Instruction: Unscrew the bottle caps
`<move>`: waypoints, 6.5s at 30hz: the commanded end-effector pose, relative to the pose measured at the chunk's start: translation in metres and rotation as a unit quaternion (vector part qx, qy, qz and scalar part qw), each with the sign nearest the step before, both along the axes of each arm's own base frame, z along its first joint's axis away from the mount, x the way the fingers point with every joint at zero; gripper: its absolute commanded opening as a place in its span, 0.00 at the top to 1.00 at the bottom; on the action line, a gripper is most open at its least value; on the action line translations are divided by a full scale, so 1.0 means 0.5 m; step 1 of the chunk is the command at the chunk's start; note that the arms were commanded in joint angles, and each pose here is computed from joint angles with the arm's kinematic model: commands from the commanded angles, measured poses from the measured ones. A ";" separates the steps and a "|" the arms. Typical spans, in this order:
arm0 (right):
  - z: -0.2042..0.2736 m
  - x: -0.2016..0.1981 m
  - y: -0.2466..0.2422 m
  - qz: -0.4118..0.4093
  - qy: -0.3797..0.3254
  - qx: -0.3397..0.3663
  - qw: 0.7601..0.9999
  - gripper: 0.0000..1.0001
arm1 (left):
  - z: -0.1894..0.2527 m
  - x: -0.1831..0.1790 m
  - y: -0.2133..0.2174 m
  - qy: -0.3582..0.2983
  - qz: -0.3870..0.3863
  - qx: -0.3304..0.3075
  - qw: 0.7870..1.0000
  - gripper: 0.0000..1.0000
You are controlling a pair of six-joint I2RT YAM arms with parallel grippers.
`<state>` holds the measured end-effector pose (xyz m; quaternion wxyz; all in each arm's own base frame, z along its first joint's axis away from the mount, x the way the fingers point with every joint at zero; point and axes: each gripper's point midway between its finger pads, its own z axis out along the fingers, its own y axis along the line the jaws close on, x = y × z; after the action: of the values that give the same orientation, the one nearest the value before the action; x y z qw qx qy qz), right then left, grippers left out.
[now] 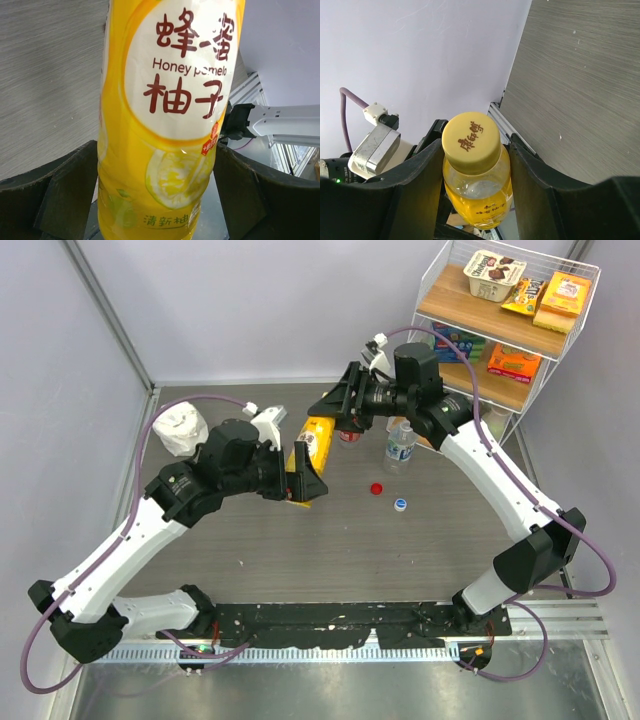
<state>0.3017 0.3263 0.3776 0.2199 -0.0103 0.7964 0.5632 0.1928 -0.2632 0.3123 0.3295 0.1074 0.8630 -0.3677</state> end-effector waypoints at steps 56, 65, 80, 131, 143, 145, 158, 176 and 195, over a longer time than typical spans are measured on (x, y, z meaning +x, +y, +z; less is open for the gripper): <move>0.074 0.078 -0.047 -0.100 -0.038 -0.100 0.989 0.54 | 0.041 0.070 -0.005 -0.098 -0.023 0.076 0.992 0.62; 0.082 0.070 -0.052 -0.100 -0.054 -0.099 0.989 0.98 | 0.039 0.063 0.005 -0.095 -0.018 0.078 0.992 0.63; 0.215 -0.064 -0.037 0.024 -0.188 0.039 0.981 0.98 | 0.101 -0.010 -0.048 -0.060 -0.081 -0.050 0.994 0.67; 0.270 0.022 -0.164 -0.179 -0.153 -0.029 0.971 0.02 | 0.129 0.015 0.020 -0.095 -0.005 -0.001 0.996 0.75; 0.199 0.060 -0.132 -0.174 -0.098 -0.080 0.977 0.04 | 0.095 0.065 0.038 -0.129 -0.002 0.147 0.981 0.76; 0.193 0.057 -0.114 -0.163 -0.095 -0.078 0.979 0.05 | 0.084 0.066 0.036 -0.133 -0.004 0.173 0.976 0.77; 0.116 0.058 -0.100 -0.165 -0.042 -0.118 0.978 0.27 | 0.069 0.054 0.000 -0.154 -0.010 0.227 0.962 0.78; 0.033 0.053 -0.100 -0.160 0.003 -0.144 0.976 0.41 | 0.064 0.053 0.004 -0.149 0.012 0.228 0.962 0.82; 0.066 0.047 -0.089 -0.165 0.001 -0.078 0.983 0.41 | 0.057 0.030 -0.008 -0.150 0.000 0.228 0.962 0.83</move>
<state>0.3308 0.2827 0.3836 0.2851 0.1122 0.8517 0.4251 0.2065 -0.2655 0.3249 0.3952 0.2503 0.8751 -0.1238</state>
